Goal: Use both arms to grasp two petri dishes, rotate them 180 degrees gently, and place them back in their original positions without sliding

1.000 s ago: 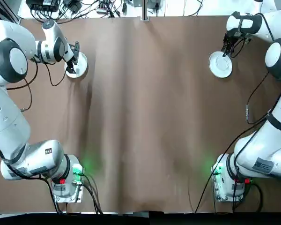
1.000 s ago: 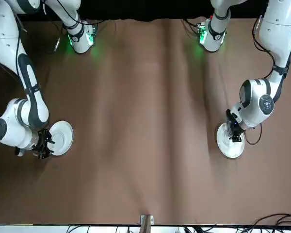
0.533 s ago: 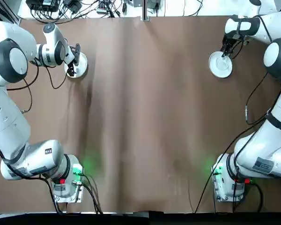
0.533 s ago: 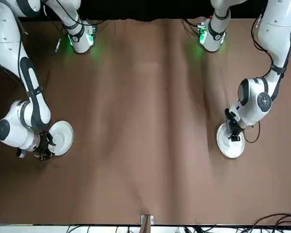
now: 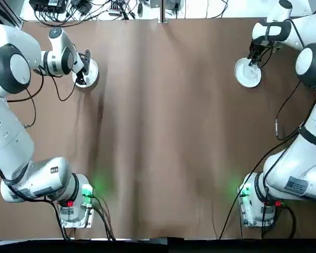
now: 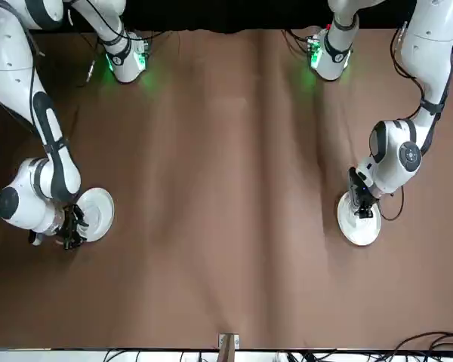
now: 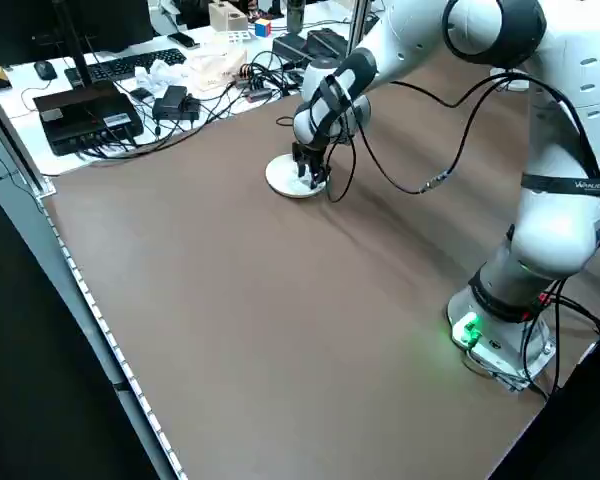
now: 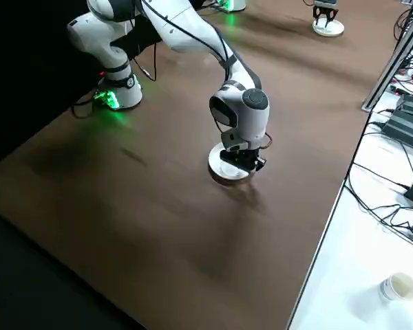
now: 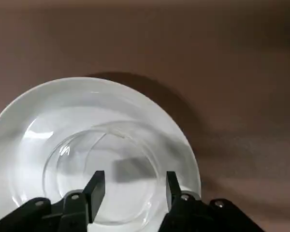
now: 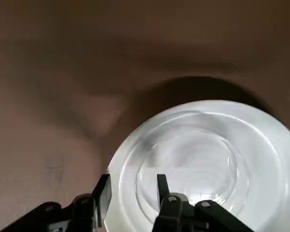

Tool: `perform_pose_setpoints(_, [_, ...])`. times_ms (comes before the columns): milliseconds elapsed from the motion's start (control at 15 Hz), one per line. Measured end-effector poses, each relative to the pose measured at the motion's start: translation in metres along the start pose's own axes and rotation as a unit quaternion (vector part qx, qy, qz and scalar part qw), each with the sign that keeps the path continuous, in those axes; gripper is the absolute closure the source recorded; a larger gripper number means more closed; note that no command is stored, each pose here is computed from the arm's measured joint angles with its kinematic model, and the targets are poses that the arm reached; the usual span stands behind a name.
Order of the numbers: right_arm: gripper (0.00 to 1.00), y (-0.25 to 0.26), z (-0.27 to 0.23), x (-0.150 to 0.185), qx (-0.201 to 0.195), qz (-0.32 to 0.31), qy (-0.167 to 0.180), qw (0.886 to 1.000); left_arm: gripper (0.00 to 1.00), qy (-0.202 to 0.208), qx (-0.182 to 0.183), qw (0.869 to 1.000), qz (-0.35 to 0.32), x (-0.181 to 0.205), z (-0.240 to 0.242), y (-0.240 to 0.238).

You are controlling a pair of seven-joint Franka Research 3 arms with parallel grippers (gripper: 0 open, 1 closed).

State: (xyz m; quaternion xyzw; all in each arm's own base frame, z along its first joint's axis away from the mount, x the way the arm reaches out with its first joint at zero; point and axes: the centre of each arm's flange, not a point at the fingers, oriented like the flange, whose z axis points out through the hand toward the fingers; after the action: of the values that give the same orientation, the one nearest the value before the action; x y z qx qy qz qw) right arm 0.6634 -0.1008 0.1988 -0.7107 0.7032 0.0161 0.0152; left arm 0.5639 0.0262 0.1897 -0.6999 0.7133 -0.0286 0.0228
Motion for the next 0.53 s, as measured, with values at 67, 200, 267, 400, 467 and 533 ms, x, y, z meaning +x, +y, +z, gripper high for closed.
perform_pose_setpoints(67, [0.54, 0.0000, 0.0000, -0.0003, 0.000, 0.000, 0.000, 1.000, 0.41, 0.000, 0.000, 1.000, 0.000, 0.0003, -0.0008, 0.0008])
perform_pose_setpoints(200, [0.54, -0.0001, -0.0001, -0.0019, -0.003, -0.001, -0.001, 1.000, 0.41, 0.000, 0.000, 1.000, 0.001, 0.0006, -0.0020, 0.0023])
perform_pose_setpoints(267, [0.54, 0.0000, -0.0002, -0.0029, -0.007, -0.002, -0.002, 1.000, 0.41, 0.000, -0.001, 1.000, 0.001, 0.0007, -0.0020, 0.0028])
perform_pose_setpoints(400, [0.54, 0.0007, -0.0004, -0.0045, -0.016, -0.003, -0.004, 1.000, 0.41, 0.000, -0.002, 1.000, 0.001, 0.0008, -0.0012, 0.0039])
perform_pose_setpoints(467, [0.54, 0.0010, -0.0003, -0.0052, -0.020, -0.003, -0.004, 1.000, 0.41, 0.000, -0.003, 1.000, 0.001, 0.0009, -0.0007, 0.0046])
perform_pose_setpoints(533, [0.54, 0.0012, -0.0003, -0.0059, -0.022, -0.004, -0.005, 1.000, 0.41, 0.000, -0.003, 1.000, 0.001, 0.0010, -0.0002, 0.0052])
